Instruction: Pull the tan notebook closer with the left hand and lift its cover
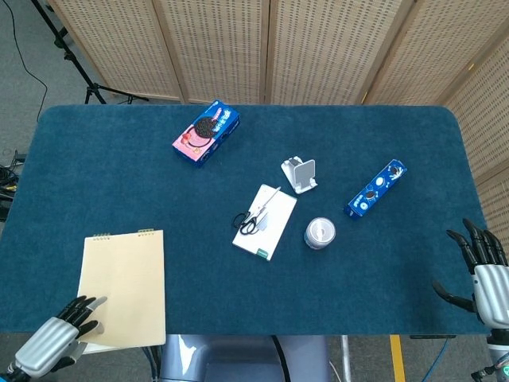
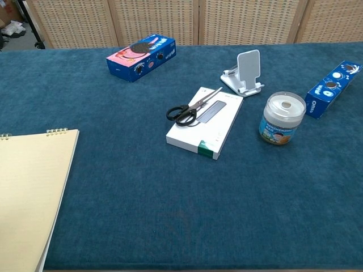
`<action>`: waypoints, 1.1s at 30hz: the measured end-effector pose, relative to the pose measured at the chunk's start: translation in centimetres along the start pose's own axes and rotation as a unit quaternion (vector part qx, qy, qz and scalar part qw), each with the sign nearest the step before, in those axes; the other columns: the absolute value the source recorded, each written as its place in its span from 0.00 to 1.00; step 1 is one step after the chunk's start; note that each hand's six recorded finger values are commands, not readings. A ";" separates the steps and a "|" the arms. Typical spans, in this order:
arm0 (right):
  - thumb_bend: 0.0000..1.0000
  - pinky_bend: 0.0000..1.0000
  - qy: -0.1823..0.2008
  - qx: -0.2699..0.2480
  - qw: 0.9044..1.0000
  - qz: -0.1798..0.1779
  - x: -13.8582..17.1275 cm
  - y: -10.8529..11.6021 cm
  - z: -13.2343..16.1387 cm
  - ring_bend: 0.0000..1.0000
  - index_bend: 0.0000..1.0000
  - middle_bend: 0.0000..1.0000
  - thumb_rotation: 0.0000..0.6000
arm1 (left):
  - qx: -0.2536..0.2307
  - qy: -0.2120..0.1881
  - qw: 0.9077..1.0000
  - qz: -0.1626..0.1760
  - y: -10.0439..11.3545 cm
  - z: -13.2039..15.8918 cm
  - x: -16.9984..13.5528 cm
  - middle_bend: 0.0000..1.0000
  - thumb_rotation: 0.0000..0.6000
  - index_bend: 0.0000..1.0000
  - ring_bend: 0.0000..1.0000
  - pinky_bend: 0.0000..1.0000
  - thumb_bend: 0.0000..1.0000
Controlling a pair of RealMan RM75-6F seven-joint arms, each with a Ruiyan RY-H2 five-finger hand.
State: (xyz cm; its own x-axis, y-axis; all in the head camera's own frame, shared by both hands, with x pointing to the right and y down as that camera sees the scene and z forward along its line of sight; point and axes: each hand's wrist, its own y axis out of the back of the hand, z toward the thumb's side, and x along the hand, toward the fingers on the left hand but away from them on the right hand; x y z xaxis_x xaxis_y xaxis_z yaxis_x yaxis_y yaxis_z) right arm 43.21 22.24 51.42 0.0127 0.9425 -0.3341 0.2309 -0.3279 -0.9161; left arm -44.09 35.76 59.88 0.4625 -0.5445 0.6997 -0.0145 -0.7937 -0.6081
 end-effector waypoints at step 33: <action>0.23 0.00 -0.003 -0.001 1.000 -0.001 -0.1 0.1 -0.2 0.00 0.13 0.00 1.00 | -0.240 -0.051 0.968 0.055 10.4 0.7 4.1 0.00 1.00 0.88 0.00 0.00 0.65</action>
State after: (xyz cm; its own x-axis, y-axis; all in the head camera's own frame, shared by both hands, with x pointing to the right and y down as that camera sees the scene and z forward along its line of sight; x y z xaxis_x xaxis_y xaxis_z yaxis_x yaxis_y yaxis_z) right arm 43.39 22.11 51.42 0.0070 0.9429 -0.3331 0.2322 -0.3255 -0.9166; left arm -41.73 25.44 56.16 0.5199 -0.6224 0.5851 -0.4677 -0.7806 -0.4147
